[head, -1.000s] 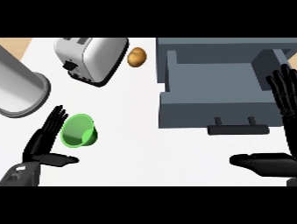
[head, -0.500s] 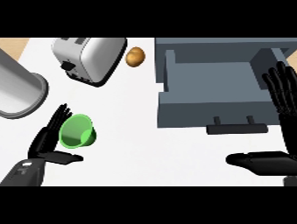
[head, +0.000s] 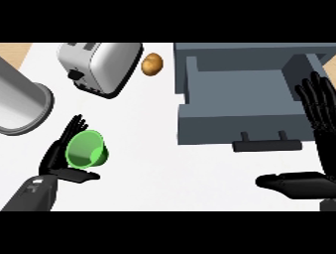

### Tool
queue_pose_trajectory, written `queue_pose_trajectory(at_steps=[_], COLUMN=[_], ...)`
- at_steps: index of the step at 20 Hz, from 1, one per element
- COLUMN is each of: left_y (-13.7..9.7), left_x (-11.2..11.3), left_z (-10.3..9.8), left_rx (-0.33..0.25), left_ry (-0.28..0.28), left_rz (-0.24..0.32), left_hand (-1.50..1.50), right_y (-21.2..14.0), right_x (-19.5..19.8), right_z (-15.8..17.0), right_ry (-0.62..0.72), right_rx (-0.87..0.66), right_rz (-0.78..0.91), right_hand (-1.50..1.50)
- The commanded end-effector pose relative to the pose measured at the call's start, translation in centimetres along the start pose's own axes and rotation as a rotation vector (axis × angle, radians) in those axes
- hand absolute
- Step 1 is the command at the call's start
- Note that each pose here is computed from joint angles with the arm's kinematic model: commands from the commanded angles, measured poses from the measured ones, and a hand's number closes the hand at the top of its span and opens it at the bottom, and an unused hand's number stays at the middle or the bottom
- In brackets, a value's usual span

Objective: Pick up the cup, place it into the drawer and close the drawer

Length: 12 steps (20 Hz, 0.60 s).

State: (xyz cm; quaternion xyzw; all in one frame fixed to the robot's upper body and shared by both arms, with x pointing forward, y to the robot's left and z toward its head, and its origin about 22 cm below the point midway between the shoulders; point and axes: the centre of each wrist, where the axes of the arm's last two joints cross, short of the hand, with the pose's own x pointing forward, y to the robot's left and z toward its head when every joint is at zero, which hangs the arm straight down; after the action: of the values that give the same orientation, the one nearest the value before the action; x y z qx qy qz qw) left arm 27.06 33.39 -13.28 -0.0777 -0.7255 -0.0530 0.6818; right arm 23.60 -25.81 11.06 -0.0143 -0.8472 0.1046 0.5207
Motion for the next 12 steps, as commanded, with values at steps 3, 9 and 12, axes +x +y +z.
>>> queue_pose_trajectory(at_steps=[3, 9, 12], left_y=[-0.9, -1.7, -3.3], left_x=[-0.7, -0.6, -0.9], left_z=[0.5, -0.3, -1.0], left_rx=[-0.097, -0.137, -0.167], left_ry=[-0.115, -0.140, -0.132], left_rz=[0.160, 0.252, 0.313], left_hand=[-1.50, -1.50, 1.50], right_y=[-0.5, -0.4, -0.8], right_x=[0.7, -0.2, -0.3], right_z=[-0.3, -0.6, -0.4], right_ry=[-0.006, 0.003, 0.005], right_rx=[0.006, -0.005, 0.010], right_rz=[-0.017, -0.002, -0.020], right_hand=[-1.50, -1.50, -1.50])
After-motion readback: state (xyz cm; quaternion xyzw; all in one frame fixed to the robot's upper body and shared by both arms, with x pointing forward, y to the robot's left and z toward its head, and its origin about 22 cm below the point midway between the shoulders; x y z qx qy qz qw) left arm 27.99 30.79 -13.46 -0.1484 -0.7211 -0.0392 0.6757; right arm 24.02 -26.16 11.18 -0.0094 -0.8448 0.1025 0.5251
